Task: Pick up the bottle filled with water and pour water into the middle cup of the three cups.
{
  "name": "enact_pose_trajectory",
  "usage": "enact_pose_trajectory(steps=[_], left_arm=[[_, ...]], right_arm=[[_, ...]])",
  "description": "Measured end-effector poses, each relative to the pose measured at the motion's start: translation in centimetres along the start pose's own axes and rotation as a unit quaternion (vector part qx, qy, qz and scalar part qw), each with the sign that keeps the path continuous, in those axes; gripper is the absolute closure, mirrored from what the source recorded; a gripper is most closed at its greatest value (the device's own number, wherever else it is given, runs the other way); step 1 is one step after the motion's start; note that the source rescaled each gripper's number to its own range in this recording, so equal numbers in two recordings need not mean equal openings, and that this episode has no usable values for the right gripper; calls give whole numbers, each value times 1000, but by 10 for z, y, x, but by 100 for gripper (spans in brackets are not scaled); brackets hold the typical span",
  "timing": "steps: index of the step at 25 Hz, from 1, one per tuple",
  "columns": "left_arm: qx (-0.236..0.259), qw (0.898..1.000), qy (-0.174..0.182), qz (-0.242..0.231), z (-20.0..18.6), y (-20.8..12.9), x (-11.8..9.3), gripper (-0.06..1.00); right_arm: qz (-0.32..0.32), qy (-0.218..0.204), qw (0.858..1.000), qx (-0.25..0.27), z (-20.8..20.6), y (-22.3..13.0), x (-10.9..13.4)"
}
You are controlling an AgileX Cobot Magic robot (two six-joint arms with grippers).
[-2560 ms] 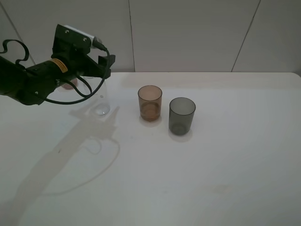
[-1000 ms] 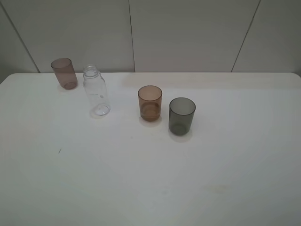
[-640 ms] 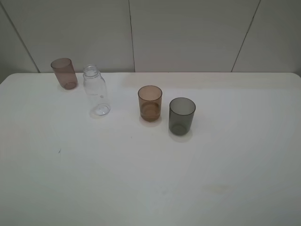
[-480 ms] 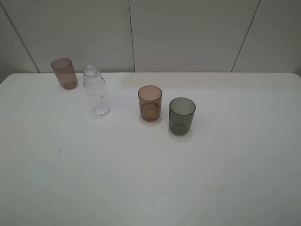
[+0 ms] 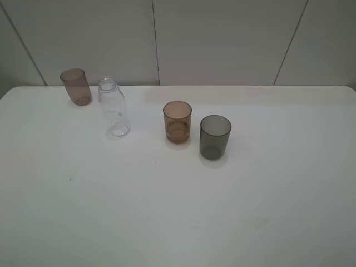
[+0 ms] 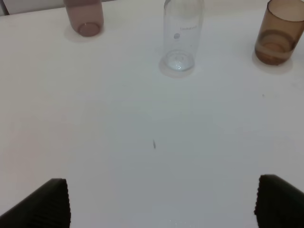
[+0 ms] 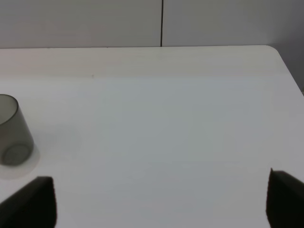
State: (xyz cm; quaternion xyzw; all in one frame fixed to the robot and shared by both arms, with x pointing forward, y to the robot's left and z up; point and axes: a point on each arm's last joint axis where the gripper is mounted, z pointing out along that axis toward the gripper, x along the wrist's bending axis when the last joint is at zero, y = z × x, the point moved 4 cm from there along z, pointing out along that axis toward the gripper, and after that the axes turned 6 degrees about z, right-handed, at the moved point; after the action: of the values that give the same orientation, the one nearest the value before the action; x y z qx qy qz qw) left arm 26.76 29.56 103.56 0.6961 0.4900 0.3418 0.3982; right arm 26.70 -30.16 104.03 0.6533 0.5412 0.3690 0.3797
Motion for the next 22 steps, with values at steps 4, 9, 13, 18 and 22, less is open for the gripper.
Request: enact_pose_trajectory(steps=[4, 9, 13, 18, 22], left_arm=[[1, 1000, 4, -3, 0, 0, 0, -6], [5, 999, 41, -22, 0, -1, 2, -6], [8, 996, 79, -41, 0, -1, 5, -6], [10, 994, 100, -52, -1, -2, 6, -6], [10, 993, 101, -52, -1, -2, 6, -6]], right_arm=[[0, 0, 1000, 0, 0, 0, 0], [0, 0, 1000, 0, 0, 0, 0], [0, 0, 1000, 0, 0, 0, 0], [0, 0, 1000, 0, 0, 0, 0], [0, 0, 1000, 0, 0, 0, 0]])
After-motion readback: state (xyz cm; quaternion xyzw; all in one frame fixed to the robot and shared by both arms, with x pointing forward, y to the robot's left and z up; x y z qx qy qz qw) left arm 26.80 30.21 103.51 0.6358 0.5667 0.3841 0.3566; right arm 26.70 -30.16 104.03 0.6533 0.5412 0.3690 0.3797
